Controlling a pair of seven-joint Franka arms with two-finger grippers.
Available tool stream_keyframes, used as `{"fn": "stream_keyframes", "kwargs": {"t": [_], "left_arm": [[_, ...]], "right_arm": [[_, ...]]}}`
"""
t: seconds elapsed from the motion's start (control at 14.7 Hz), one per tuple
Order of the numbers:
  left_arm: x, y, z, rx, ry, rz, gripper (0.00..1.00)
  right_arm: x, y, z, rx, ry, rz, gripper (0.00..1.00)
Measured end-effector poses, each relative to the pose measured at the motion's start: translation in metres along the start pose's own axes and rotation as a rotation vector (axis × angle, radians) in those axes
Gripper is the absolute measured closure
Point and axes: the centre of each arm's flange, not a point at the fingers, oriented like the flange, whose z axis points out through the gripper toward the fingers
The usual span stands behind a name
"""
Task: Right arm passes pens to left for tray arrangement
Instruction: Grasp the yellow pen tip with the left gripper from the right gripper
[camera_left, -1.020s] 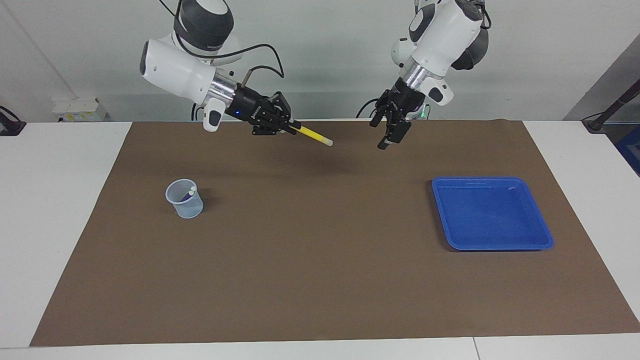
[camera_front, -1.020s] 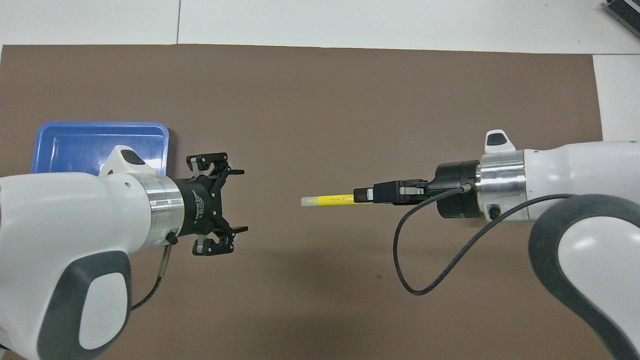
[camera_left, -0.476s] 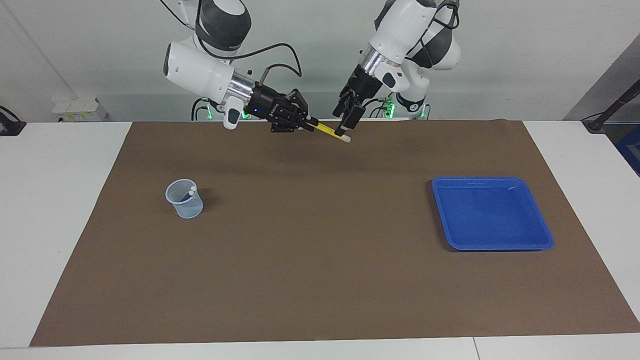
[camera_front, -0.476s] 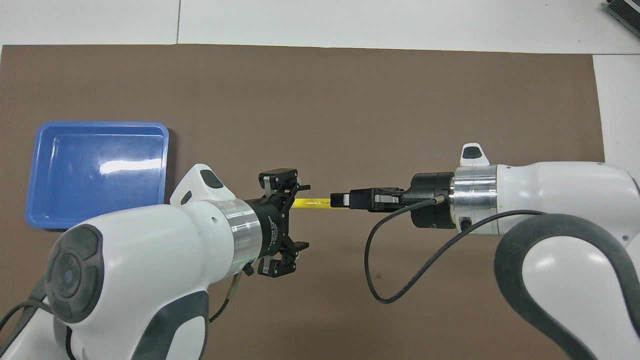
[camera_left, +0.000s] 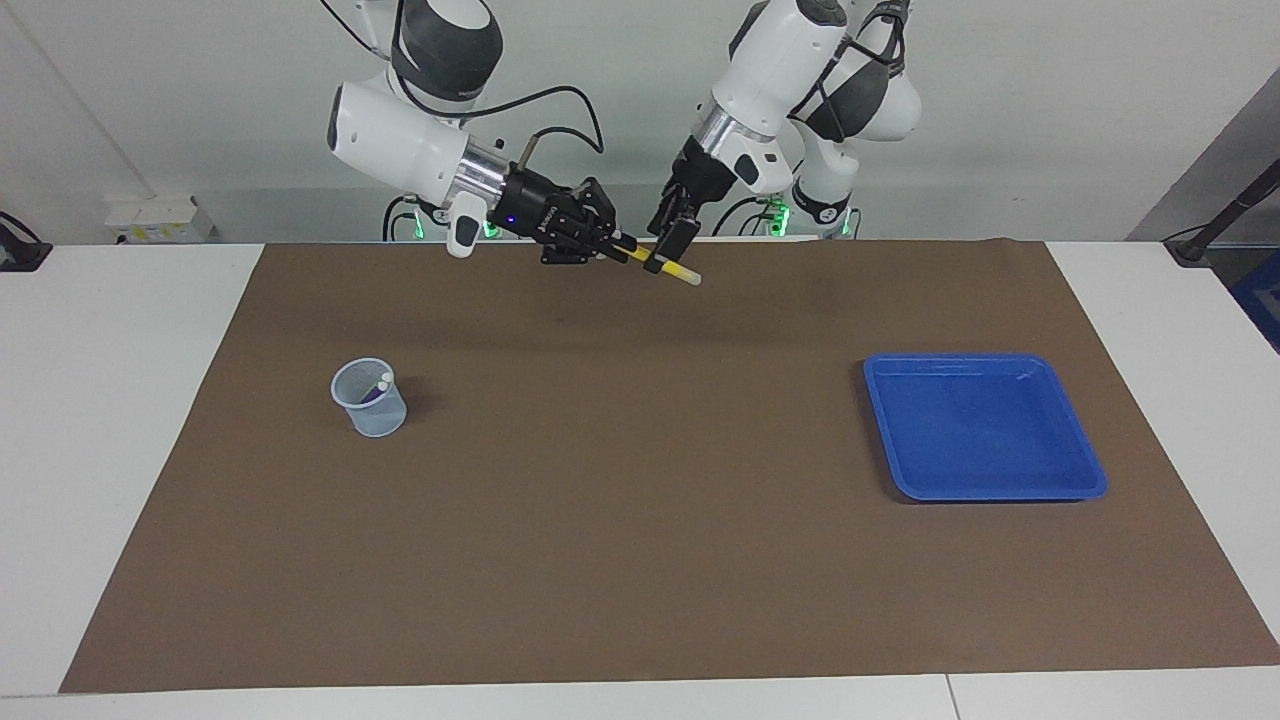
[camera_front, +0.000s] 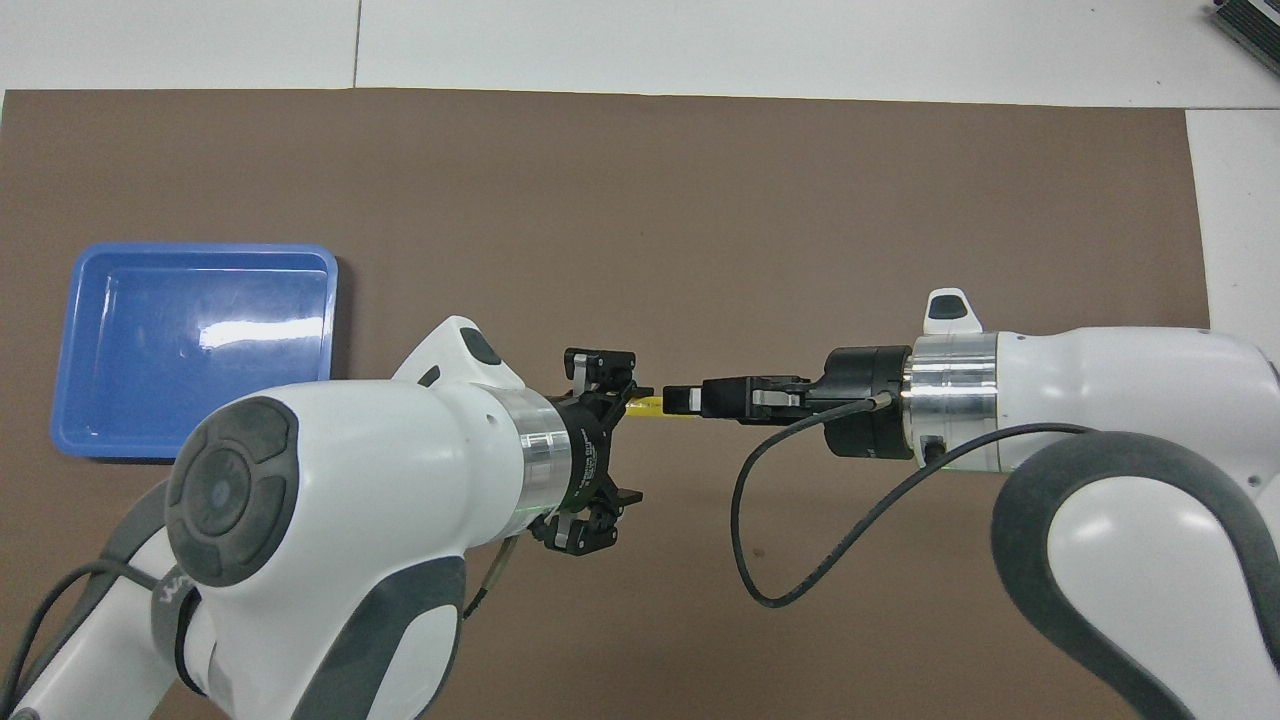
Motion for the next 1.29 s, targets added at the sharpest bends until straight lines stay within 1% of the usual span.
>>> {"fn": "stream_keyframes", "kwargs": {"t": [0.2, 0.34, 0.41, 0.48, 0.54, 0.75, 0.82, 1.29], "left_arm": [[-0.003, 0.010, 0.000, -0.002, 0.002, -0.106, 0.10], [-0.002, 0.012, 0.000, -0.010, 0.015, -0.138, 0.10], [-0.002, 0.012, 0.000, -0.011, 0.018, -0.151, 0.17], [-0.002, 0.012, 0.000, -0.012, 0.019, -0.160, 0.32], [-0.002, 0.012, 0.000, -0.012, 0.020, -0.164, 0.44], [0.003, 0.016, -0.002, -0.022, 0.024, -0.171, 0.75], [0.002, 0.015, -0.001, -0.020, 0.028, -0.168, 0.82], [-0.001, 0.014, -0.002, -0.030, 0.051, -0.147, 0.82]], "right_arm": [[0.000, 0.000, 0.000, 0.000, 0.000, 0.000, 0.82], [0.000, 0.000, 0.000, 0.000, 0.000, 0.000, 0.82], [0.000, 0.000, 0.000, 0.000, 0.000, 0.000, 0.82], [0.000, 0.000, 0.000, 0.000, 0.000, 0.000, 0.82], [0.000, 0.000, 0.000, 0.000, 0.000, 0.000, 0.82], [-0.005, 0.001, 0.004, -0.001, -0.014, 0.001, 0.82], [-0.004, 0.001, 0.004, -0.002, -0.011, 0.001, 0.82], [-0.005, 0.001, 0.004, -0.001, -0.012, 0.004, 0.82]]}}
